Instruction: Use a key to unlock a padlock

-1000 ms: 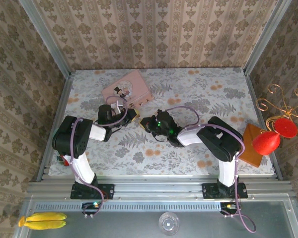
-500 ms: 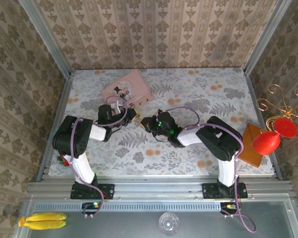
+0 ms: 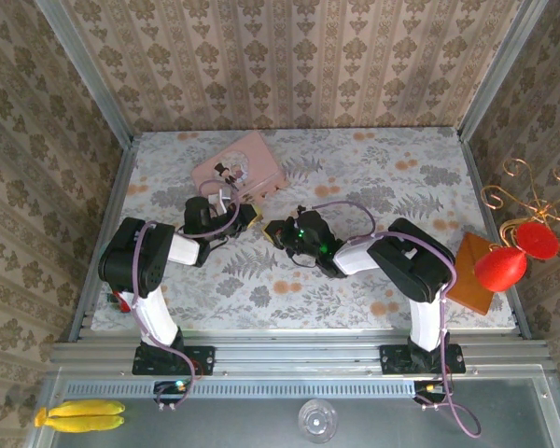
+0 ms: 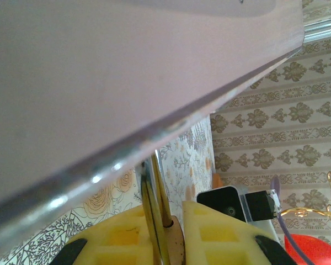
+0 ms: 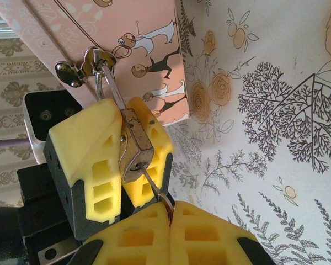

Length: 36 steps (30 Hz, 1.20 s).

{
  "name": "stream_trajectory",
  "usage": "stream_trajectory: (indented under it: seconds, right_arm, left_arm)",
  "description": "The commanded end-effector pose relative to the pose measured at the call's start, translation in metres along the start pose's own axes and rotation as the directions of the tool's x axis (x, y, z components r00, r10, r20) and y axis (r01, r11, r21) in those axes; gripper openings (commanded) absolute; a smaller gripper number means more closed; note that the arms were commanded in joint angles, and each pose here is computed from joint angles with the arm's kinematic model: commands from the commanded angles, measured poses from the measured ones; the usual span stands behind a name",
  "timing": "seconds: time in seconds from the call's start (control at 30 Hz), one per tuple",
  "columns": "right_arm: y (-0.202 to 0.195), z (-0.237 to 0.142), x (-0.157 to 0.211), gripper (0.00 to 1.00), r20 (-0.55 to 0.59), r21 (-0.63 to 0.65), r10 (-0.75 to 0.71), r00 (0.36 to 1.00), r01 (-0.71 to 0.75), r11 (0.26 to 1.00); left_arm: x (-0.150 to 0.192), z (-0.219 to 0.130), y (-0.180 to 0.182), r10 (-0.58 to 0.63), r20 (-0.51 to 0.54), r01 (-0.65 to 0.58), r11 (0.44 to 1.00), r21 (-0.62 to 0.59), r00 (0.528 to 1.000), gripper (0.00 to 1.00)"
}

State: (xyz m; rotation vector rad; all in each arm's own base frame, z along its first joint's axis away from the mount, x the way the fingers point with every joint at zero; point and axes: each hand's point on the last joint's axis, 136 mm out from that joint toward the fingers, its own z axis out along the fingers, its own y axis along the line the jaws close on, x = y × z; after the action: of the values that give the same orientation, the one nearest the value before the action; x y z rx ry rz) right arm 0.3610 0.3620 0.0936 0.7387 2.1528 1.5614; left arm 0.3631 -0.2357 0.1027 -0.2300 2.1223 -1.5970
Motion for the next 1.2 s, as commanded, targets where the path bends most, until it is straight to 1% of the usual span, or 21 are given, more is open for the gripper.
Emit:
stream_trajectory:
  seconds: [0.0,1.17]
  right_arm:
    - [0.005,0.006,-0.007,0.0,0.016,-0.017,0.007,1.0,-0.006,1.0]
    - [0.029,0.013,-0.009,0.0,0.009,-0.077,0.0,1.0,0.001,0.997]
  left_arm:
    - [0.036,0.002,0.005,-0.118,-0.152,0.121,0.993,0.012,0.981,0.0]
    - [0.038,0.004,0.006,-0.116,-0.157,0.119,0.993,0.007,0.981,0.0]
